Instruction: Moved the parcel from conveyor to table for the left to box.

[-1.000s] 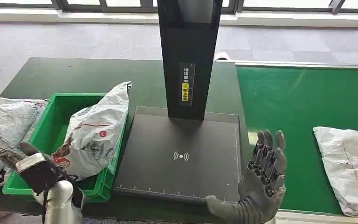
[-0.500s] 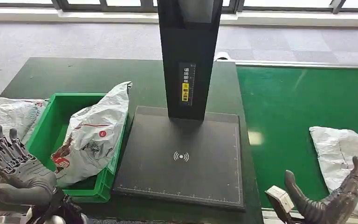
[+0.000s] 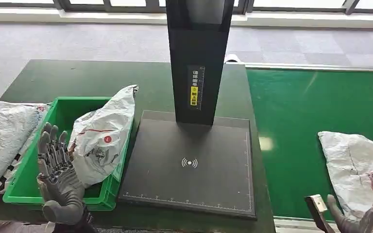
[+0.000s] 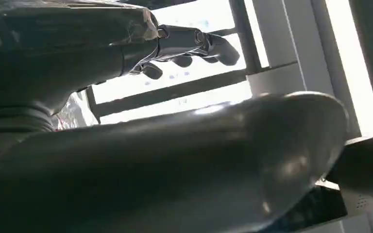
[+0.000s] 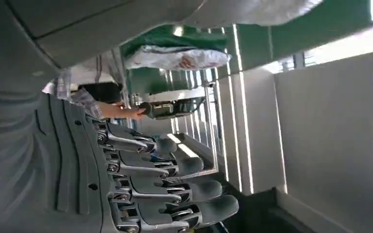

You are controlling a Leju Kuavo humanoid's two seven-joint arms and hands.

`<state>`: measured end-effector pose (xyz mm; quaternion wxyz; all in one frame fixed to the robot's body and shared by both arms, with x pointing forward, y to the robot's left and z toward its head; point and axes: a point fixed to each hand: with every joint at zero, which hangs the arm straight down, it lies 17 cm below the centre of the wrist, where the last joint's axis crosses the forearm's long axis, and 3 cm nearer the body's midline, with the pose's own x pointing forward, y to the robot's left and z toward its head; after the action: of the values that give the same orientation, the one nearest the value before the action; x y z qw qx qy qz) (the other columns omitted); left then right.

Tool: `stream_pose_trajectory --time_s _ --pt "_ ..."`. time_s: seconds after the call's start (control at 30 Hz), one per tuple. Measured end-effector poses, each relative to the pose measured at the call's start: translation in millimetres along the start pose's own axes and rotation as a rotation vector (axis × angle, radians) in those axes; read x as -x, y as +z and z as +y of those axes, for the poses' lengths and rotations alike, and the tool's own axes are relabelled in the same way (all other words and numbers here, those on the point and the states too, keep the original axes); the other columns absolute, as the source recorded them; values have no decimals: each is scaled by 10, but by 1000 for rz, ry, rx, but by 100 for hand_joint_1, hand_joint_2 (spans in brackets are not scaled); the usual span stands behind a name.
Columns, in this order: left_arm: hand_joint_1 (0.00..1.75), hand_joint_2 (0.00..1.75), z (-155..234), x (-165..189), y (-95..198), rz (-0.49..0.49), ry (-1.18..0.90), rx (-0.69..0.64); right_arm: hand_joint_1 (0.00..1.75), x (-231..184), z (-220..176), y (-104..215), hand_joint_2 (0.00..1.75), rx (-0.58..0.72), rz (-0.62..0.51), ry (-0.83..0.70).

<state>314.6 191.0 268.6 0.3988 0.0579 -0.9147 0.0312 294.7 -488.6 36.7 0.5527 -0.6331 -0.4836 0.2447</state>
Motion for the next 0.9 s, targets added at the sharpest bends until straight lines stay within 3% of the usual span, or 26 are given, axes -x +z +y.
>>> stream_pose_trajectory --time_s 0.23,0.4,0.9 --pt "0 0 -44 78 51 25 31 15 0 619 583 39 175 -187 142 88" --pt "0 0 -48 128 65 34 34 23 0 1085 768 87 175 -274 211 130" --pt "0 0 -58 226 109 51 7 33 0 1388 913 162 175 -347 277 119"
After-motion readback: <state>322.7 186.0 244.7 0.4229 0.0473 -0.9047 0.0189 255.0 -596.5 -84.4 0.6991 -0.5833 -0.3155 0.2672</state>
